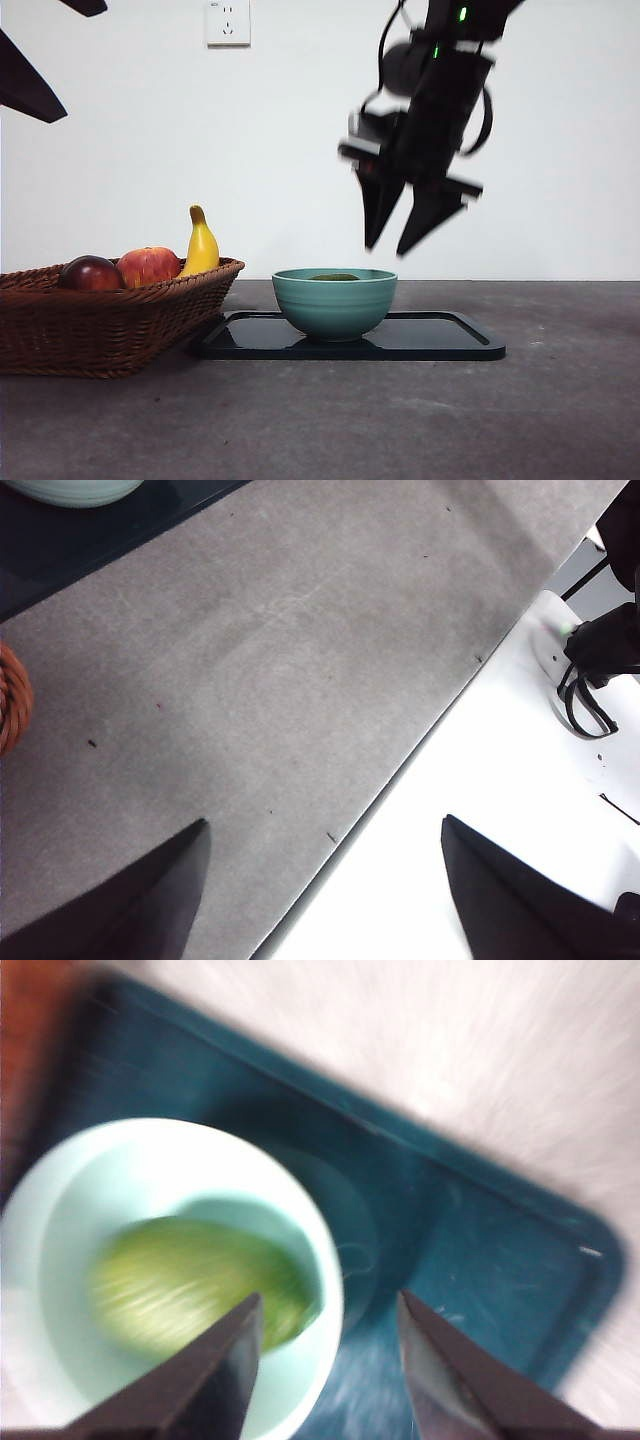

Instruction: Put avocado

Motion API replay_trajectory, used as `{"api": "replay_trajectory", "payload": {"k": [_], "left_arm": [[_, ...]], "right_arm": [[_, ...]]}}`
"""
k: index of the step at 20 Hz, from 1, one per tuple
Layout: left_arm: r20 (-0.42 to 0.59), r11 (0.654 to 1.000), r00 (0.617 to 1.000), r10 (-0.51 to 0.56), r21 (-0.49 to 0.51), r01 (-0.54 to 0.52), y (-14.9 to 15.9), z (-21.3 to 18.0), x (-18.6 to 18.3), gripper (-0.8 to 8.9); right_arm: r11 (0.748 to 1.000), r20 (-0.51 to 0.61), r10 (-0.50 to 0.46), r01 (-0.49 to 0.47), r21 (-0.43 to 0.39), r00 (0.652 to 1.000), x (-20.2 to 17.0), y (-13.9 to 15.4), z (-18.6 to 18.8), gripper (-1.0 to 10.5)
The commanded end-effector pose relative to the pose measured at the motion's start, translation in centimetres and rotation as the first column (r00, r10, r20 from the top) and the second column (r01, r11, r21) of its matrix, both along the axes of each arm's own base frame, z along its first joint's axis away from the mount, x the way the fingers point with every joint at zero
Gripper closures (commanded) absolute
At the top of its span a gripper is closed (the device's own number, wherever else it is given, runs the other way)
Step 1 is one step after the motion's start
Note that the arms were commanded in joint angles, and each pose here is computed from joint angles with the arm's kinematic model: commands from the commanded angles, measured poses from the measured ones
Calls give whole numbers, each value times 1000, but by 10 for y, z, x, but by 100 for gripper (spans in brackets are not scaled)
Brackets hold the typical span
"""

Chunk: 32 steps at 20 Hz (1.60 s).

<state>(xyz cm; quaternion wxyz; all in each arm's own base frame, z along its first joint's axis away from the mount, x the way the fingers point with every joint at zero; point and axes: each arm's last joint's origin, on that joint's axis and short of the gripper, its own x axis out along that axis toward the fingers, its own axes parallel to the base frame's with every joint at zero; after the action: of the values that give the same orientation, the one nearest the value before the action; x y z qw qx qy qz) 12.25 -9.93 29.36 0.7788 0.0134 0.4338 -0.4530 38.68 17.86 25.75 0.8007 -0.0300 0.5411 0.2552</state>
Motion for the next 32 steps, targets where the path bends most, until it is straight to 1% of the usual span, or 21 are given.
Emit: {"api": "replay_trajectory", "payload": {"k": [1, 4, 6, 8, 11, 13, 15, 18, 20, 23, 25, 32], "left_arm": [[16, 1000, 1000, -19, -3, 20, -2, 2, 1, 441], [19, 1000, 1000, -22, -3, 22, -2, 2, 1, 441], [19, 1000, 1000, -22, -3, 22, -2, 2, 1, 441], [20, 1000, 1000, -22, -3, 22, -2, 2, 1, 441], [22, 1000, 999, -24, -2, 24, -2, 2, 1, 441], [22, 1000, 999, -24, -2, 24, -2, 2, 1, 441], [22, 1000, 999, -24, -2, 24, -2, 2, 1, 441], [22, 1000, 999, -24, -2, 24, -2, 2, 1, 441], [22, 1000, 999, -24, -2, 24, -2, 2, 1, 441], [22, 1000, 999, -24, -2, 24, -2, 2, 1, 441], [21, 1000, 999, -24, -2, 24, -2, 2, 1, 441], [21, 1000, 999, -24, -2, 24, -2, 2, 1, 444]], "right_arm": [[999, 105, 8, -14, 52, 994, -18, -3, 51, 729], [994, 226, 20, -44, 100, 974, -68, -17, 118, 729], [991, 281, 26, -62, 119, 959, -104, -29, 150, 729], [993, 314, 22, -56, 100, 949, -133, -38, 167, 729], [991, 354, 39, -83, 108, 934, -173, -50, 174, 729], [988, 375, 59, -109, 113, 925, -199, -58, 168, 729], [983, 383, 87, -143, 118, 920, -223, -65, 153, 729], [974, 366, 129, -187, 128, 922, -254, -74, 119, 729], [958, 357, 165, -236, 163, 919, -270, -78, 96, 729], [936, 351, 197, -282, 209, 915, -284, -80, 71, 729], [933, 345, 202, -287, 216, 917, -289, -82, 58, 729], [926, 367, 202, -299, 232, 908, -289, -81, 58, 729]]}}
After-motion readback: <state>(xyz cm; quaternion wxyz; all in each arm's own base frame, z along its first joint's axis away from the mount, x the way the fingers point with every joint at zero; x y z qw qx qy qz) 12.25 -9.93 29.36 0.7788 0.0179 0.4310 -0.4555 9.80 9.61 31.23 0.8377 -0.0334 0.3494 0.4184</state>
